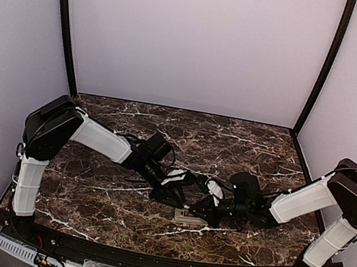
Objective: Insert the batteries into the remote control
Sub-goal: Pass from the right arm to the left
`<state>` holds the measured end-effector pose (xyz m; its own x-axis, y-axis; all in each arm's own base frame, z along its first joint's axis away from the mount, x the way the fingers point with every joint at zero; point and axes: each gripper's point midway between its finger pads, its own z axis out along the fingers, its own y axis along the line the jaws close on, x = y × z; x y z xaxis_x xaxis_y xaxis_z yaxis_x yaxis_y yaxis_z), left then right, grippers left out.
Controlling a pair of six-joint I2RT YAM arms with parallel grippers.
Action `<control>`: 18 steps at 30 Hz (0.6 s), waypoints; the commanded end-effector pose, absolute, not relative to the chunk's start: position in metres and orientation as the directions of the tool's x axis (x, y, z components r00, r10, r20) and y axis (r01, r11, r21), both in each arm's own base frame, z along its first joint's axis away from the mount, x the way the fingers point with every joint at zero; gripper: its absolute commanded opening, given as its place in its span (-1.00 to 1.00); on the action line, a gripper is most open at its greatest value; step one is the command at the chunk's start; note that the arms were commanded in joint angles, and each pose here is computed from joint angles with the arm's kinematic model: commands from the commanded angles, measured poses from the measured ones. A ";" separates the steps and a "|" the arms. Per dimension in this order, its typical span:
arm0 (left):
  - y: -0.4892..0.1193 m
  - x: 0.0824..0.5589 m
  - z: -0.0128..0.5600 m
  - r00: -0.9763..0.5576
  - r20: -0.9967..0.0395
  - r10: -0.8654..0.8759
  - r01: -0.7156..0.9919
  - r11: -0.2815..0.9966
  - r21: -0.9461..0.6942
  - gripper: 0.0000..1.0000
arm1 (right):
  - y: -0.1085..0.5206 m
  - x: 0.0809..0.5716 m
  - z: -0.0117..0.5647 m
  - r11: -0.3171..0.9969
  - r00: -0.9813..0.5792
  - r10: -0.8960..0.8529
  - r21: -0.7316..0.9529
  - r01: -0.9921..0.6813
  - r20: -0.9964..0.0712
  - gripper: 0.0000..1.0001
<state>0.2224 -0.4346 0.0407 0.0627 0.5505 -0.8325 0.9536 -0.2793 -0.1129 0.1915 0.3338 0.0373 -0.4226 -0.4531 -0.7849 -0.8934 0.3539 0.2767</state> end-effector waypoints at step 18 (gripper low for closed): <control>-0.425 0.224 0.063 -0.001 -0.895 0.447 0.949 -0.281 -0.141 -0.02 | 0.314 0.154 -0.001 0.335 -0.493 -0.548 0.363 -0.870 -0.676 -0.85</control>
